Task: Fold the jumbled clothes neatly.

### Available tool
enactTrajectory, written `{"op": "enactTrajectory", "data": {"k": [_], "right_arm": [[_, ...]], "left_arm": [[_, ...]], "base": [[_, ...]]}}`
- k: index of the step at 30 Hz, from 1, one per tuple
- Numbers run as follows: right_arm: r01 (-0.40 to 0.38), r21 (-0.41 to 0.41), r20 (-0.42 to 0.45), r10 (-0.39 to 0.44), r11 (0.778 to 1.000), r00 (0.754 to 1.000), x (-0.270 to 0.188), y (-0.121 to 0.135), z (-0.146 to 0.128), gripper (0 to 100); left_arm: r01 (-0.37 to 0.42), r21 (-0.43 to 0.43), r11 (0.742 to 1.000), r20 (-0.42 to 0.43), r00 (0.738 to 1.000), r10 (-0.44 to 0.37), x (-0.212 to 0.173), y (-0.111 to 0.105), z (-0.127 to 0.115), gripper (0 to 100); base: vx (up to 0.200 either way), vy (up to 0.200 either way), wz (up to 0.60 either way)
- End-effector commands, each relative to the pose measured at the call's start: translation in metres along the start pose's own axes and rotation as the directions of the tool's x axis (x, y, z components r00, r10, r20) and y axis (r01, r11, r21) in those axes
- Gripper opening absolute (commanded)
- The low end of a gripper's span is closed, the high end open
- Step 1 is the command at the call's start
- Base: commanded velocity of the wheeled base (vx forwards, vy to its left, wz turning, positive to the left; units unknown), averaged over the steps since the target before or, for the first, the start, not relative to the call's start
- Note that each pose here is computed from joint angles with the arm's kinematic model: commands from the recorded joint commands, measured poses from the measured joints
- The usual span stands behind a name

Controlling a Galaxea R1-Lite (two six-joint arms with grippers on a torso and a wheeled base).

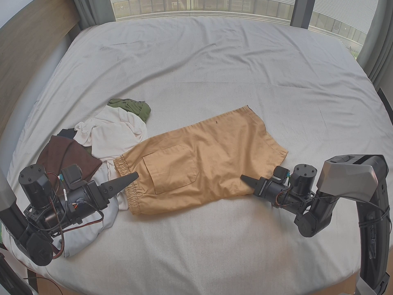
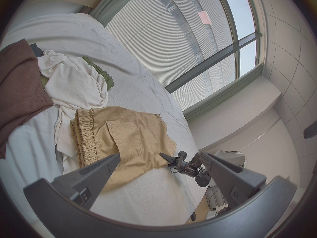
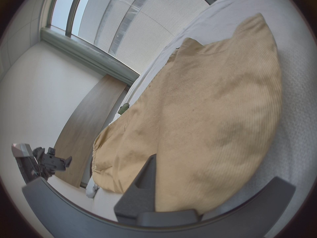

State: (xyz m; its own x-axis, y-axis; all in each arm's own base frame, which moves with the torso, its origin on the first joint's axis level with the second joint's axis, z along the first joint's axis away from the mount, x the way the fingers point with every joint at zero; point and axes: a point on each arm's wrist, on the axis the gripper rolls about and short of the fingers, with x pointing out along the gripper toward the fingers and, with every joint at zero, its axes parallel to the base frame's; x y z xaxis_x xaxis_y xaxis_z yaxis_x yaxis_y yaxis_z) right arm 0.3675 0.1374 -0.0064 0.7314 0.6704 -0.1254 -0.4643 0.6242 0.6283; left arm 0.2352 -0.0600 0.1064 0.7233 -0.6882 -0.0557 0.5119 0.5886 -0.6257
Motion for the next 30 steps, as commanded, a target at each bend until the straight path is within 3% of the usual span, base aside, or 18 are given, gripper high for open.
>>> {"op": "enactTrajectory", "data": {"k": [1,8,18,30], "right_arm": [[-0.002,-0.039,-0.001,0.002,0.999,1.0,-0.003,0.004,0.0,0],[0.039,-0.124,-0.069,-0.048,0.992,0.996,-0.025,0.027,0.013,0],[0.167,-0.224,-0.144,-0.202,0.96,0.969,-0.054,0.02,-0.009,0],[0.215,-0.232,-0.235,-0.269,0.949,0.934,-0.099,0.029,-0.025,0]], "left_arm": [[-0.002,-0.001,1.0,-0.002,1.0,0.002,0.0,0.001,0.0,100],[-0.007,-0.001,1.0,0.006,1.0,0.007,-0.001,0.002,0.001,100],[-0.013,-0.001,1.0,0.012,1.0,0.013,-0.002,0.004,0.003,100],[-0.016,-0.003,1.0,0.012,1.0,0.017,-0.002,0.005,0.003,100]], "base": [[0.0,0.0,0.0],[0.0,0.0,0.0],[0.0,0.0,0.0],[0.0,0.0,0.0]]}}
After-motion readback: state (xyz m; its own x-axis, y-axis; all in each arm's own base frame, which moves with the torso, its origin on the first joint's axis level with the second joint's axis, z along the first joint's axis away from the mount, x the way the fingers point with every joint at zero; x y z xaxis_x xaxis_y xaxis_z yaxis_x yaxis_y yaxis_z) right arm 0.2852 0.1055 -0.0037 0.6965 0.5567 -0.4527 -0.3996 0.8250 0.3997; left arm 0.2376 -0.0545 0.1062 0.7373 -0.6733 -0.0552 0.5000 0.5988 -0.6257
